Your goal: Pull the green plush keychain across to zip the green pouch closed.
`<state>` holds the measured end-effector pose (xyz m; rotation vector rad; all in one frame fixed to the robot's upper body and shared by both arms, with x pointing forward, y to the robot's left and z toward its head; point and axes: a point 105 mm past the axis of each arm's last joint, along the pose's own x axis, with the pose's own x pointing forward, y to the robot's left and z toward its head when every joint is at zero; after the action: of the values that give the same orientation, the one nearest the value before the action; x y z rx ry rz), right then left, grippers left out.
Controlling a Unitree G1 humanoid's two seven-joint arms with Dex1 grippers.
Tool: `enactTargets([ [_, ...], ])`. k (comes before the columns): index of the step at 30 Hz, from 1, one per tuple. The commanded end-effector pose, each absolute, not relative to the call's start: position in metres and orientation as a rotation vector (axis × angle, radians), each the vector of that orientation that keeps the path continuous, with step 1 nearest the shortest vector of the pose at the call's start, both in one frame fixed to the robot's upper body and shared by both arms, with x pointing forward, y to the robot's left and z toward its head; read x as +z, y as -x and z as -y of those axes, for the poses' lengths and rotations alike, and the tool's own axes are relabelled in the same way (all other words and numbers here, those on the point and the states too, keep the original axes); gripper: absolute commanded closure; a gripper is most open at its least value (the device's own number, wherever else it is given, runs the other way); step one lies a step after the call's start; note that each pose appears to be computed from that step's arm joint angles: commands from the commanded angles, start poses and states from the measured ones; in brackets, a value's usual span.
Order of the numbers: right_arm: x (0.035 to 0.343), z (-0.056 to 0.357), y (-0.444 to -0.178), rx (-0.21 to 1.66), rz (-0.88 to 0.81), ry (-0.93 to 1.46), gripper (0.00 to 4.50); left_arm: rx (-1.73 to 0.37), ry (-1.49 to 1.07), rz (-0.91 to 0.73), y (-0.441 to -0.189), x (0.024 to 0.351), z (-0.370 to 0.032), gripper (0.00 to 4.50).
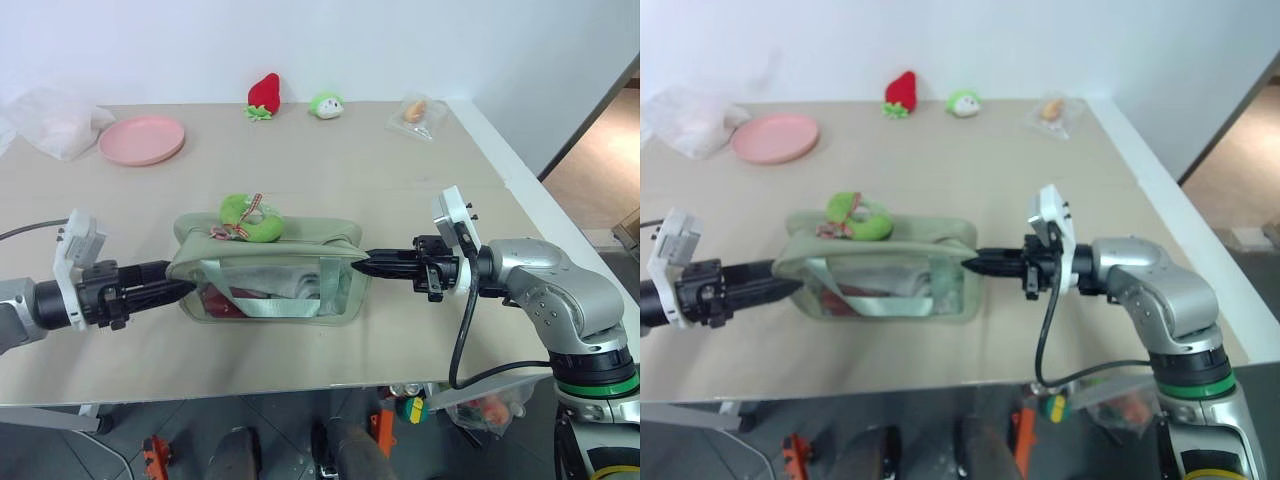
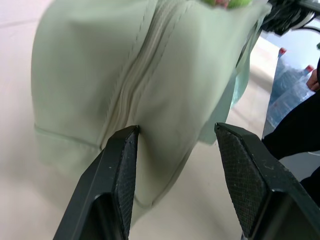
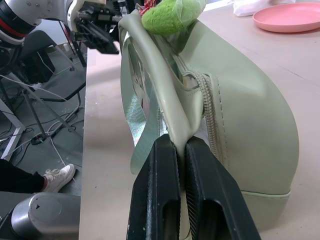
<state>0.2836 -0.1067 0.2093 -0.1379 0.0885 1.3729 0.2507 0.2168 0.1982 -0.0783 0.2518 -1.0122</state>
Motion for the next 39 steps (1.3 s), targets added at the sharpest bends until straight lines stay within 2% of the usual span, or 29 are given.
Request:
enactTargets([
  [1,0.217,0.104,-0.28,1.393,-0.054,0.159,4.5,-1.011,0.083,-0.221,-0.252,0.205,-0.217,2.23],
  [8,0.217,0.104,-0.28,1.391,-0.055,0.158,4.5,-1.043,0.116,-0.222,-0.247,0.202,-0.215,4.47],
  [11,0.216,0.103,-0.28,1.391,-0.057,0.158,4.5,-1.032,0.12,-0.225,-0.248,0.201,-0.216,4.47],
  [14,0.216,0.105,-0.281,1.382,-0.059,0.157,4.5,-0.94,0.085,-0.256,-0.26,0.191,-0.222,4.47],
  [17,0.215,0.107,-0.284,1.358,-0.051,0.159,4.5,-0.952,0.089,-0.263,-0.259,0.19,-0.222,4.47],
  [20,0.224,0.112,-0.3,1.28,-0.028,0.079,4.5,-0.959,0.069,-0.27,-0.259,0.187,-0.221,4.47],
  [25,0.232,0.125,-0.286,1.324,-0.033,0.056,2.85,-0.981,0.068,-0.263,-0.258,0.188,-0.217,4.5],
  [28,0.239,0.135,-0.282,1.32,-0.019,0.043,1.7,-0.988,0.067,-0.262,-0.257,0.189,-0.216,4.5],
  [31,0.26,0.149,-0.281,1.299,0.047,0.041,0.8,-0.993,0.067,-0.263,-0.255,0.19,-0.216,4.5],
  [35,0.288,0.145,-0.288,1.324,0.136,0.016,0.8,-0.999,0.066,-0.265,-0.254,0.189,-0.216,4.5],
  [39,0.282,0.116,-0.297,1.431,0.101,0.095,0.8,-1.006,0.066,-0.265,-0.255,0.189,-0.214,4.5],
])
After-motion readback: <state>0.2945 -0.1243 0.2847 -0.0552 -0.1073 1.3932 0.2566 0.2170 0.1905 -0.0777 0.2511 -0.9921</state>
